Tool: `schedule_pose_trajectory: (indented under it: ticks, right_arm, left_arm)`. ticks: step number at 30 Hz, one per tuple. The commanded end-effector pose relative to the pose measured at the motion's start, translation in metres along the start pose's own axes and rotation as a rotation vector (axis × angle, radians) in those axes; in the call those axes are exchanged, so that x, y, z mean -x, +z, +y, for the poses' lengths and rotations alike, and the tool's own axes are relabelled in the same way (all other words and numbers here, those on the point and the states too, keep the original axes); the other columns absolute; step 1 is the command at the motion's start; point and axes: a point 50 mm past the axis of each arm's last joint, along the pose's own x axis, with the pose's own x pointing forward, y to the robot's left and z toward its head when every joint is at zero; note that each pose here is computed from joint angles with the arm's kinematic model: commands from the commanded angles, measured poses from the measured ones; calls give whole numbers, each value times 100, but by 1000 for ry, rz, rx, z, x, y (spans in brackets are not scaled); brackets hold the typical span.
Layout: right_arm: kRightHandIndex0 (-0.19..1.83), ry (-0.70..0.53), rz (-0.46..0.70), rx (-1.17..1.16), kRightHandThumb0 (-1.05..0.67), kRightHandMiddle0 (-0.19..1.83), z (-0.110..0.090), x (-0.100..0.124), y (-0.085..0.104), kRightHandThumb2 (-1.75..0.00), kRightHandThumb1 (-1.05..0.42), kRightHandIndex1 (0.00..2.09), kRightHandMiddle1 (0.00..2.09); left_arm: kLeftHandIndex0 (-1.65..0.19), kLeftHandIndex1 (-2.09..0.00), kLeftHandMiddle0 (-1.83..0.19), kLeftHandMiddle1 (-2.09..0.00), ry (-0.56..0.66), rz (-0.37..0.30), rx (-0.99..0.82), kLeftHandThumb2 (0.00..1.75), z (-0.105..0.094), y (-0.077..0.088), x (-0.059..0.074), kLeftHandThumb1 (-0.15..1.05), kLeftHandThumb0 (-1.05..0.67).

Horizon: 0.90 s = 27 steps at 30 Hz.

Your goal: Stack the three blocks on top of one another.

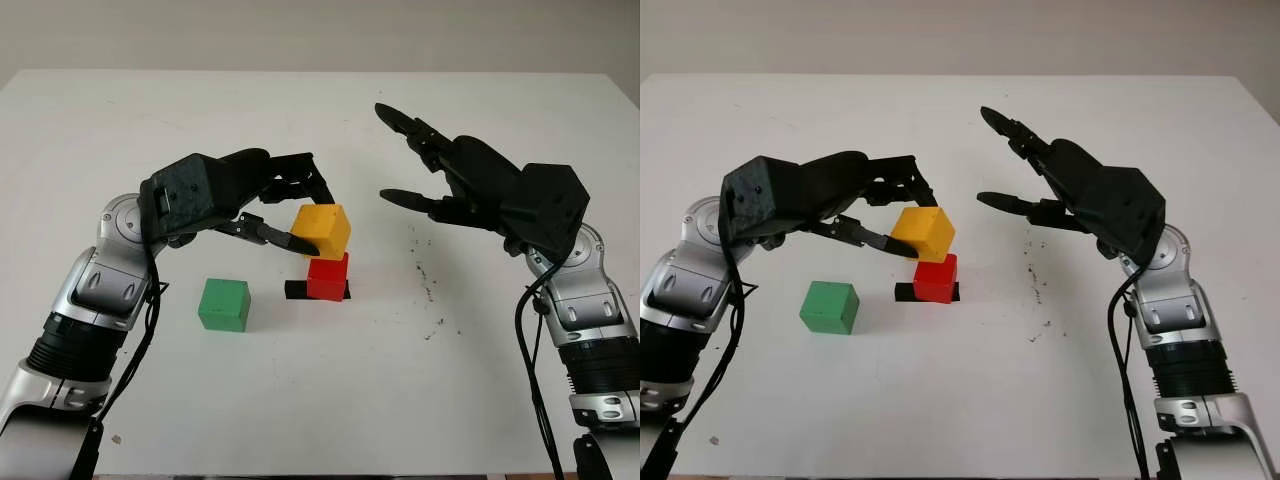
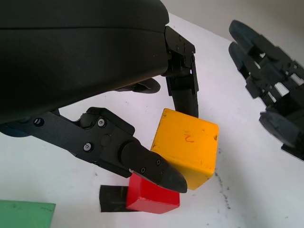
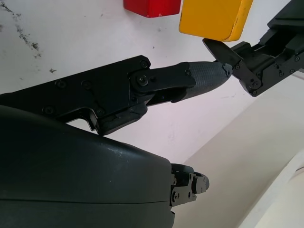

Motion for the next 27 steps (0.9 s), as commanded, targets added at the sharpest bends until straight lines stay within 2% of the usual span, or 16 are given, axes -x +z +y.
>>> schedule_pose_trajectory:
  ticks: [1,11,15,19,27]
  right_arm:
    - [-14,-14,-22,9,-76,3,1,1,2,-41,-105,6,5]
    - [-15,-19,-18,-4,-75,1,4,1,1,-42,-105,5,5]
    - [-15,-21,-18,2,-76,2,5,2,1,-41,-105,5,5]
    - [-14,-21,-19,9,-76,2,5,2,1,-41,-105,6,5]
    - [-14,-21,-12,28,-76,2,6,2,1,-42,-105,6,5]
  left_arm:
    - [-30,-165,-36,-8,10,-27,-79,5,10,14,-1,97,-35]
    - [-26,-169,-35,-7,10,37,-166,6,17,31,-3,100,-36]
    - [-23,-168,-31,-4,24,70,-161,6,17,32,-3,101,-36]
    - [-27,-170,-36,-7,31,87,-151,6,15,30,-4,101,-35]
    - [-25,-185,-39,-10,45,116,17,6,9,21,-5,102,-33]
